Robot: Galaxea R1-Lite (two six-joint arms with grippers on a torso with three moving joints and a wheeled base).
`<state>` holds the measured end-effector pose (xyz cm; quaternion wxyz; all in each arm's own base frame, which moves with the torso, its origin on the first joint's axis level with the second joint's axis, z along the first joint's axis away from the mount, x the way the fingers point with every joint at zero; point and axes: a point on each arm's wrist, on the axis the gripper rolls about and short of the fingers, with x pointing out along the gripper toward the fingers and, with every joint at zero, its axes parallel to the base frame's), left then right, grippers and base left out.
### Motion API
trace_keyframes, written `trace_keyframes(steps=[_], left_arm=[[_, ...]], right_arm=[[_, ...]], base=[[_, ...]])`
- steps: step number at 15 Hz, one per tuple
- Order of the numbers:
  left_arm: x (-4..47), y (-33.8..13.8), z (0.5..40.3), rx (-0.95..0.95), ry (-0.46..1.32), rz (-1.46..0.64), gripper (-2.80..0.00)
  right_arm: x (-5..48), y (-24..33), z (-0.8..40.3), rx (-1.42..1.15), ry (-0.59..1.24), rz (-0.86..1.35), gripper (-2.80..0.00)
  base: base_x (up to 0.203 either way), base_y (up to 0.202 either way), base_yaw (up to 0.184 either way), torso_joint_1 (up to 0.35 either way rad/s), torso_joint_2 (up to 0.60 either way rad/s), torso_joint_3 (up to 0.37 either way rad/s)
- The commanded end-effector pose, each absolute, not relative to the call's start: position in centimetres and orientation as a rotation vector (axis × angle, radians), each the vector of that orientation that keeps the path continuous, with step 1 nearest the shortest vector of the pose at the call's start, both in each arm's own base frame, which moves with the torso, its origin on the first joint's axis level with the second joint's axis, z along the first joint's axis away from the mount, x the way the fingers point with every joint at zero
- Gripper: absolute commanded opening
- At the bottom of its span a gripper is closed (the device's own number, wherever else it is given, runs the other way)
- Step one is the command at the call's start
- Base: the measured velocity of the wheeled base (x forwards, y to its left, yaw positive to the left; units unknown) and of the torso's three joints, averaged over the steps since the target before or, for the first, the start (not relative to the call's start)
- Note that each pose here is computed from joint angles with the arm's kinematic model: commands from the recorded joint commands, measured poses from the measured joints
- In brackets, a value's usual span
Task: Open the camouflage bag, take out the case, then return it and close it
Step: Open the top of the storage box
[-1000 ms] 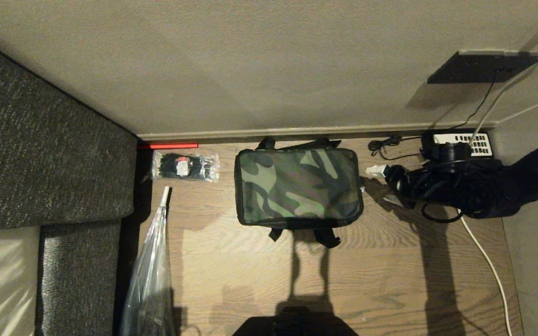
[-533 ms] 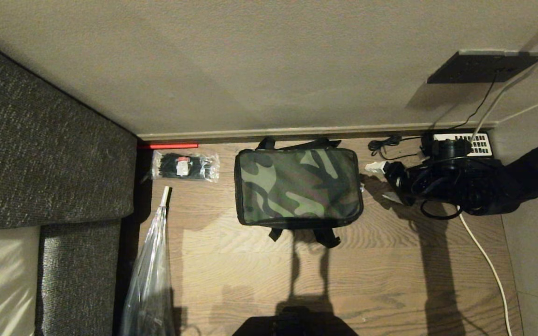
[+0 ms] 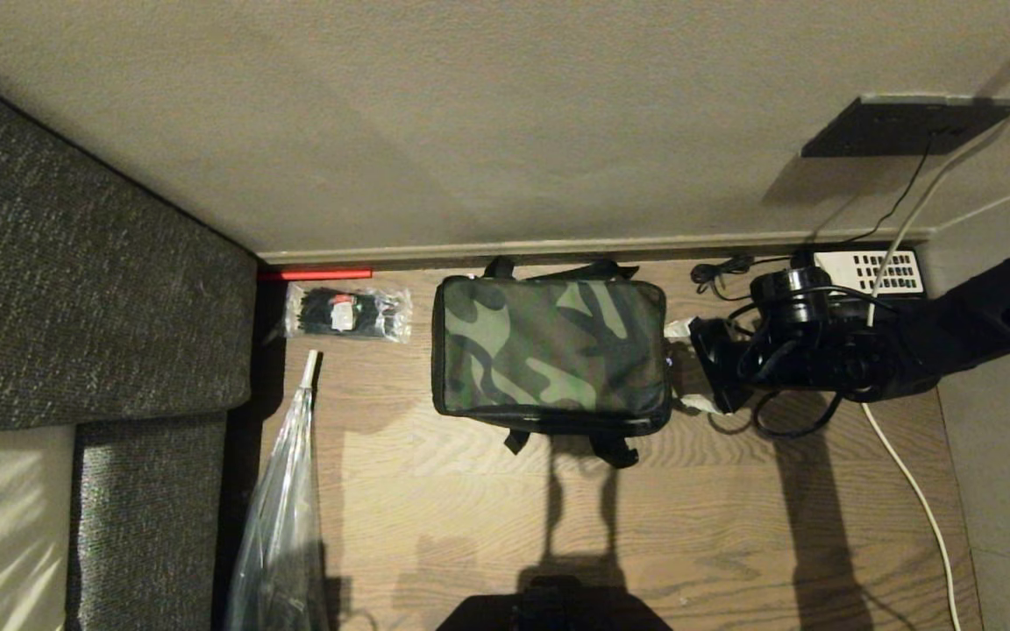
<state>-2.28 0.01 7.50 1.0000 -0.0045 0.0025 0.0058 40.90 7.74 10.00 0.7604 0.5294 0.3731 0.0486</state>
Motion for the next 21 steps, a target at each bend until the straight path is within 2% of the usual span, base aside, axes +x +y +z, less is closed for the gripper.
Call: trace_keyframes(steps=[1,7,12,21], left_arm=[[-2.3,0.0,7.4,-0.009,0.006,0.012,-2.8],[-2.3,0.0,7.4,-0.009,0.006,0.012,-2.8],[-2.3,0.0,7.4,-0.009,0.006,0.012,-2.8],[-2.3,0.0,7.4,-0.009,0.006,0.012,-2.8]], right_arm=[[40.7,8.0,10.3,1.156,0.812,0.117,0.0],[41.4,8.1,9.3,1.122,0.77,0.073,0.0],[42.8,6.6,8.9,1.105,0.655,-0.064,0.0],[43.0,6.5,9.1,1.145,0.652,-0.078,0.0]], base=[[0.0,0.0,0.0,0.0,0.0,0.0],[0.0,0.0,0.0,0.0,0.0,0.0],[0.0,0.0,0.0,0.0,0.0,0.0],[0.0,0.0,0.0,0.0,0.0,0.0]])
